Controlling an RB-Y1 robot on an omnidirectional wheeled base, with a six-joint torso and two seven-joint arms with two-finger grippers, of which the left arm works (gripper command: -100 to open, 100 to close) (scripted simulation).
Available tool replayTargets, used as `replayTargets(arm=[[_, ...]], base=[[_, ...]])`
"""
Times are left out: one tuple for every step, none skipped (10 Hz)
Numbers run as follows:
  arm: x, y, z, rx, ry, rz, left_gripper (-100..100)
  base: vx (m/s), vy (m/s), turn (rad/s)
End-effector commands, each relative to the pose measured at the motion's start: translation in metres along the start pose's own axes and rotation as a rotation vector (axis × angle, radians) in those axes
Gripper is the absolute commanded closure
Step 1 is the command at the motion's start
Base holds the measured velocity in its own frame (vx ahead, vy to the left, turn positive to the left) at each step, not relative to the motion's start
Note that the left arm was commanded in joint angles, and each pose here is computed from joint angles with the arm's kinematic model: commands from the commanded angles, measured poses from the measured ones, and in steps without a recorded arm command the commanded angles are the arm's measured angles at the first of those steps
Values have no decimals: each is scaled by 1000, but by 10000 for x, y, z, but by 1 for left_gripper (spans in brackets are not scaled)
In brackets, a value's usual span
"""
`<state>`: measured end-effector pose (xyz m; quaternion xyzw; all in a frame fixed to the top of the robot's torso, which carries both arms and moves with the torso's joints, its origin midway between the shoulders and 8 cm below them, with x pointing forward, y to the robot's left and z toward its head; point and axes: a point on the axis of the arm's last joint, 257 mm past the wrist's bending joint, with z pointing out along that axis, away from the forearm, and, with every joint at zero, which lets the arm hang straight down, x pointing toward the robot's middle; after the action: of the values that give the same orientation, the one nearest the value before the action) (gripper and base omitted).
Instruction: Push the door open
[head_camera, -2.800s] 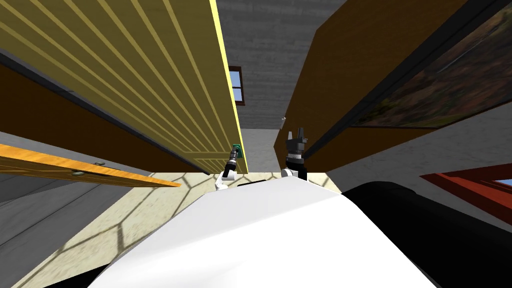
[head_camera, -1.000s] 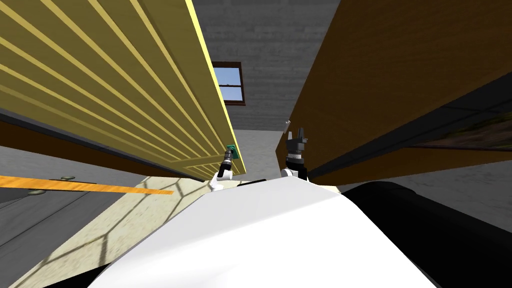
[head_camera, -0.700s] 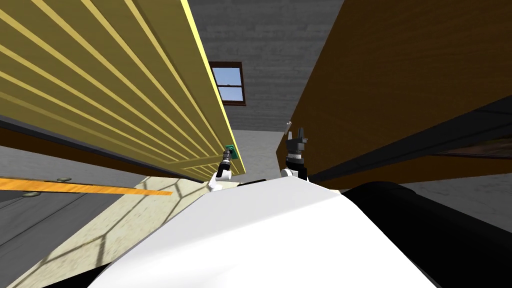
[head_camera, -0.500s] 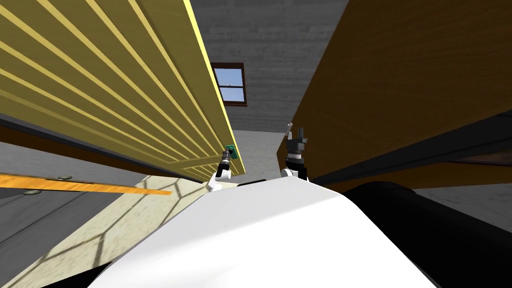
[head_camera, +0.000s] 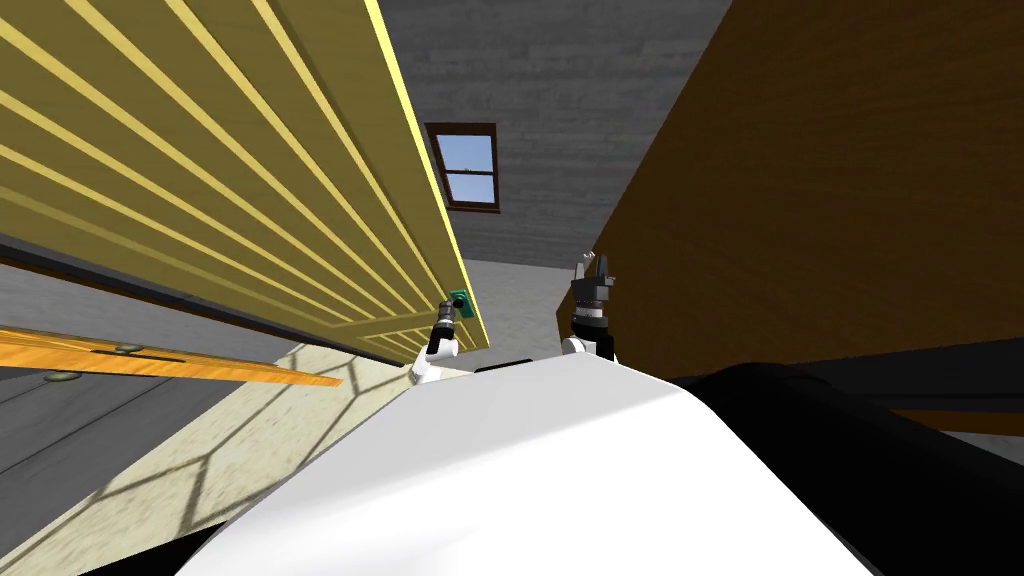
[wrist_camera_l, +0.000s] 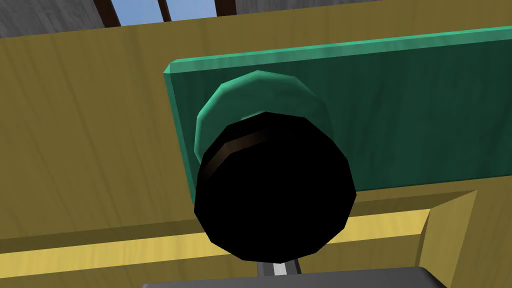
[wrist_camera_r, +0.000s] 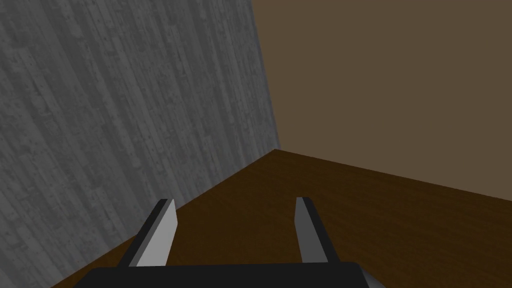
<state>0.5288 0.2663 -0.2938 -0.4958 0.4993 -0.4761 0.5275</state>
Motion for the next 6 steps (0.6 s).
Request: replayTargets(arm=[[22,11,-8,-3,5,-2,-100],[37,11,-12,-4,8,-4,-100],[56,11,-17,-4,11,-7,-100],[80,10,-23,-5,14,-12,-100],[108,10,-29,-6,17,-18,-100],[155,10,-37,-7,22,-28,-100]], base=[[-171,-7,-21],[-191,13,-17],[-184,-9,0],[-194,-42,6],[-236,-40,8],[-264,-26,5]])
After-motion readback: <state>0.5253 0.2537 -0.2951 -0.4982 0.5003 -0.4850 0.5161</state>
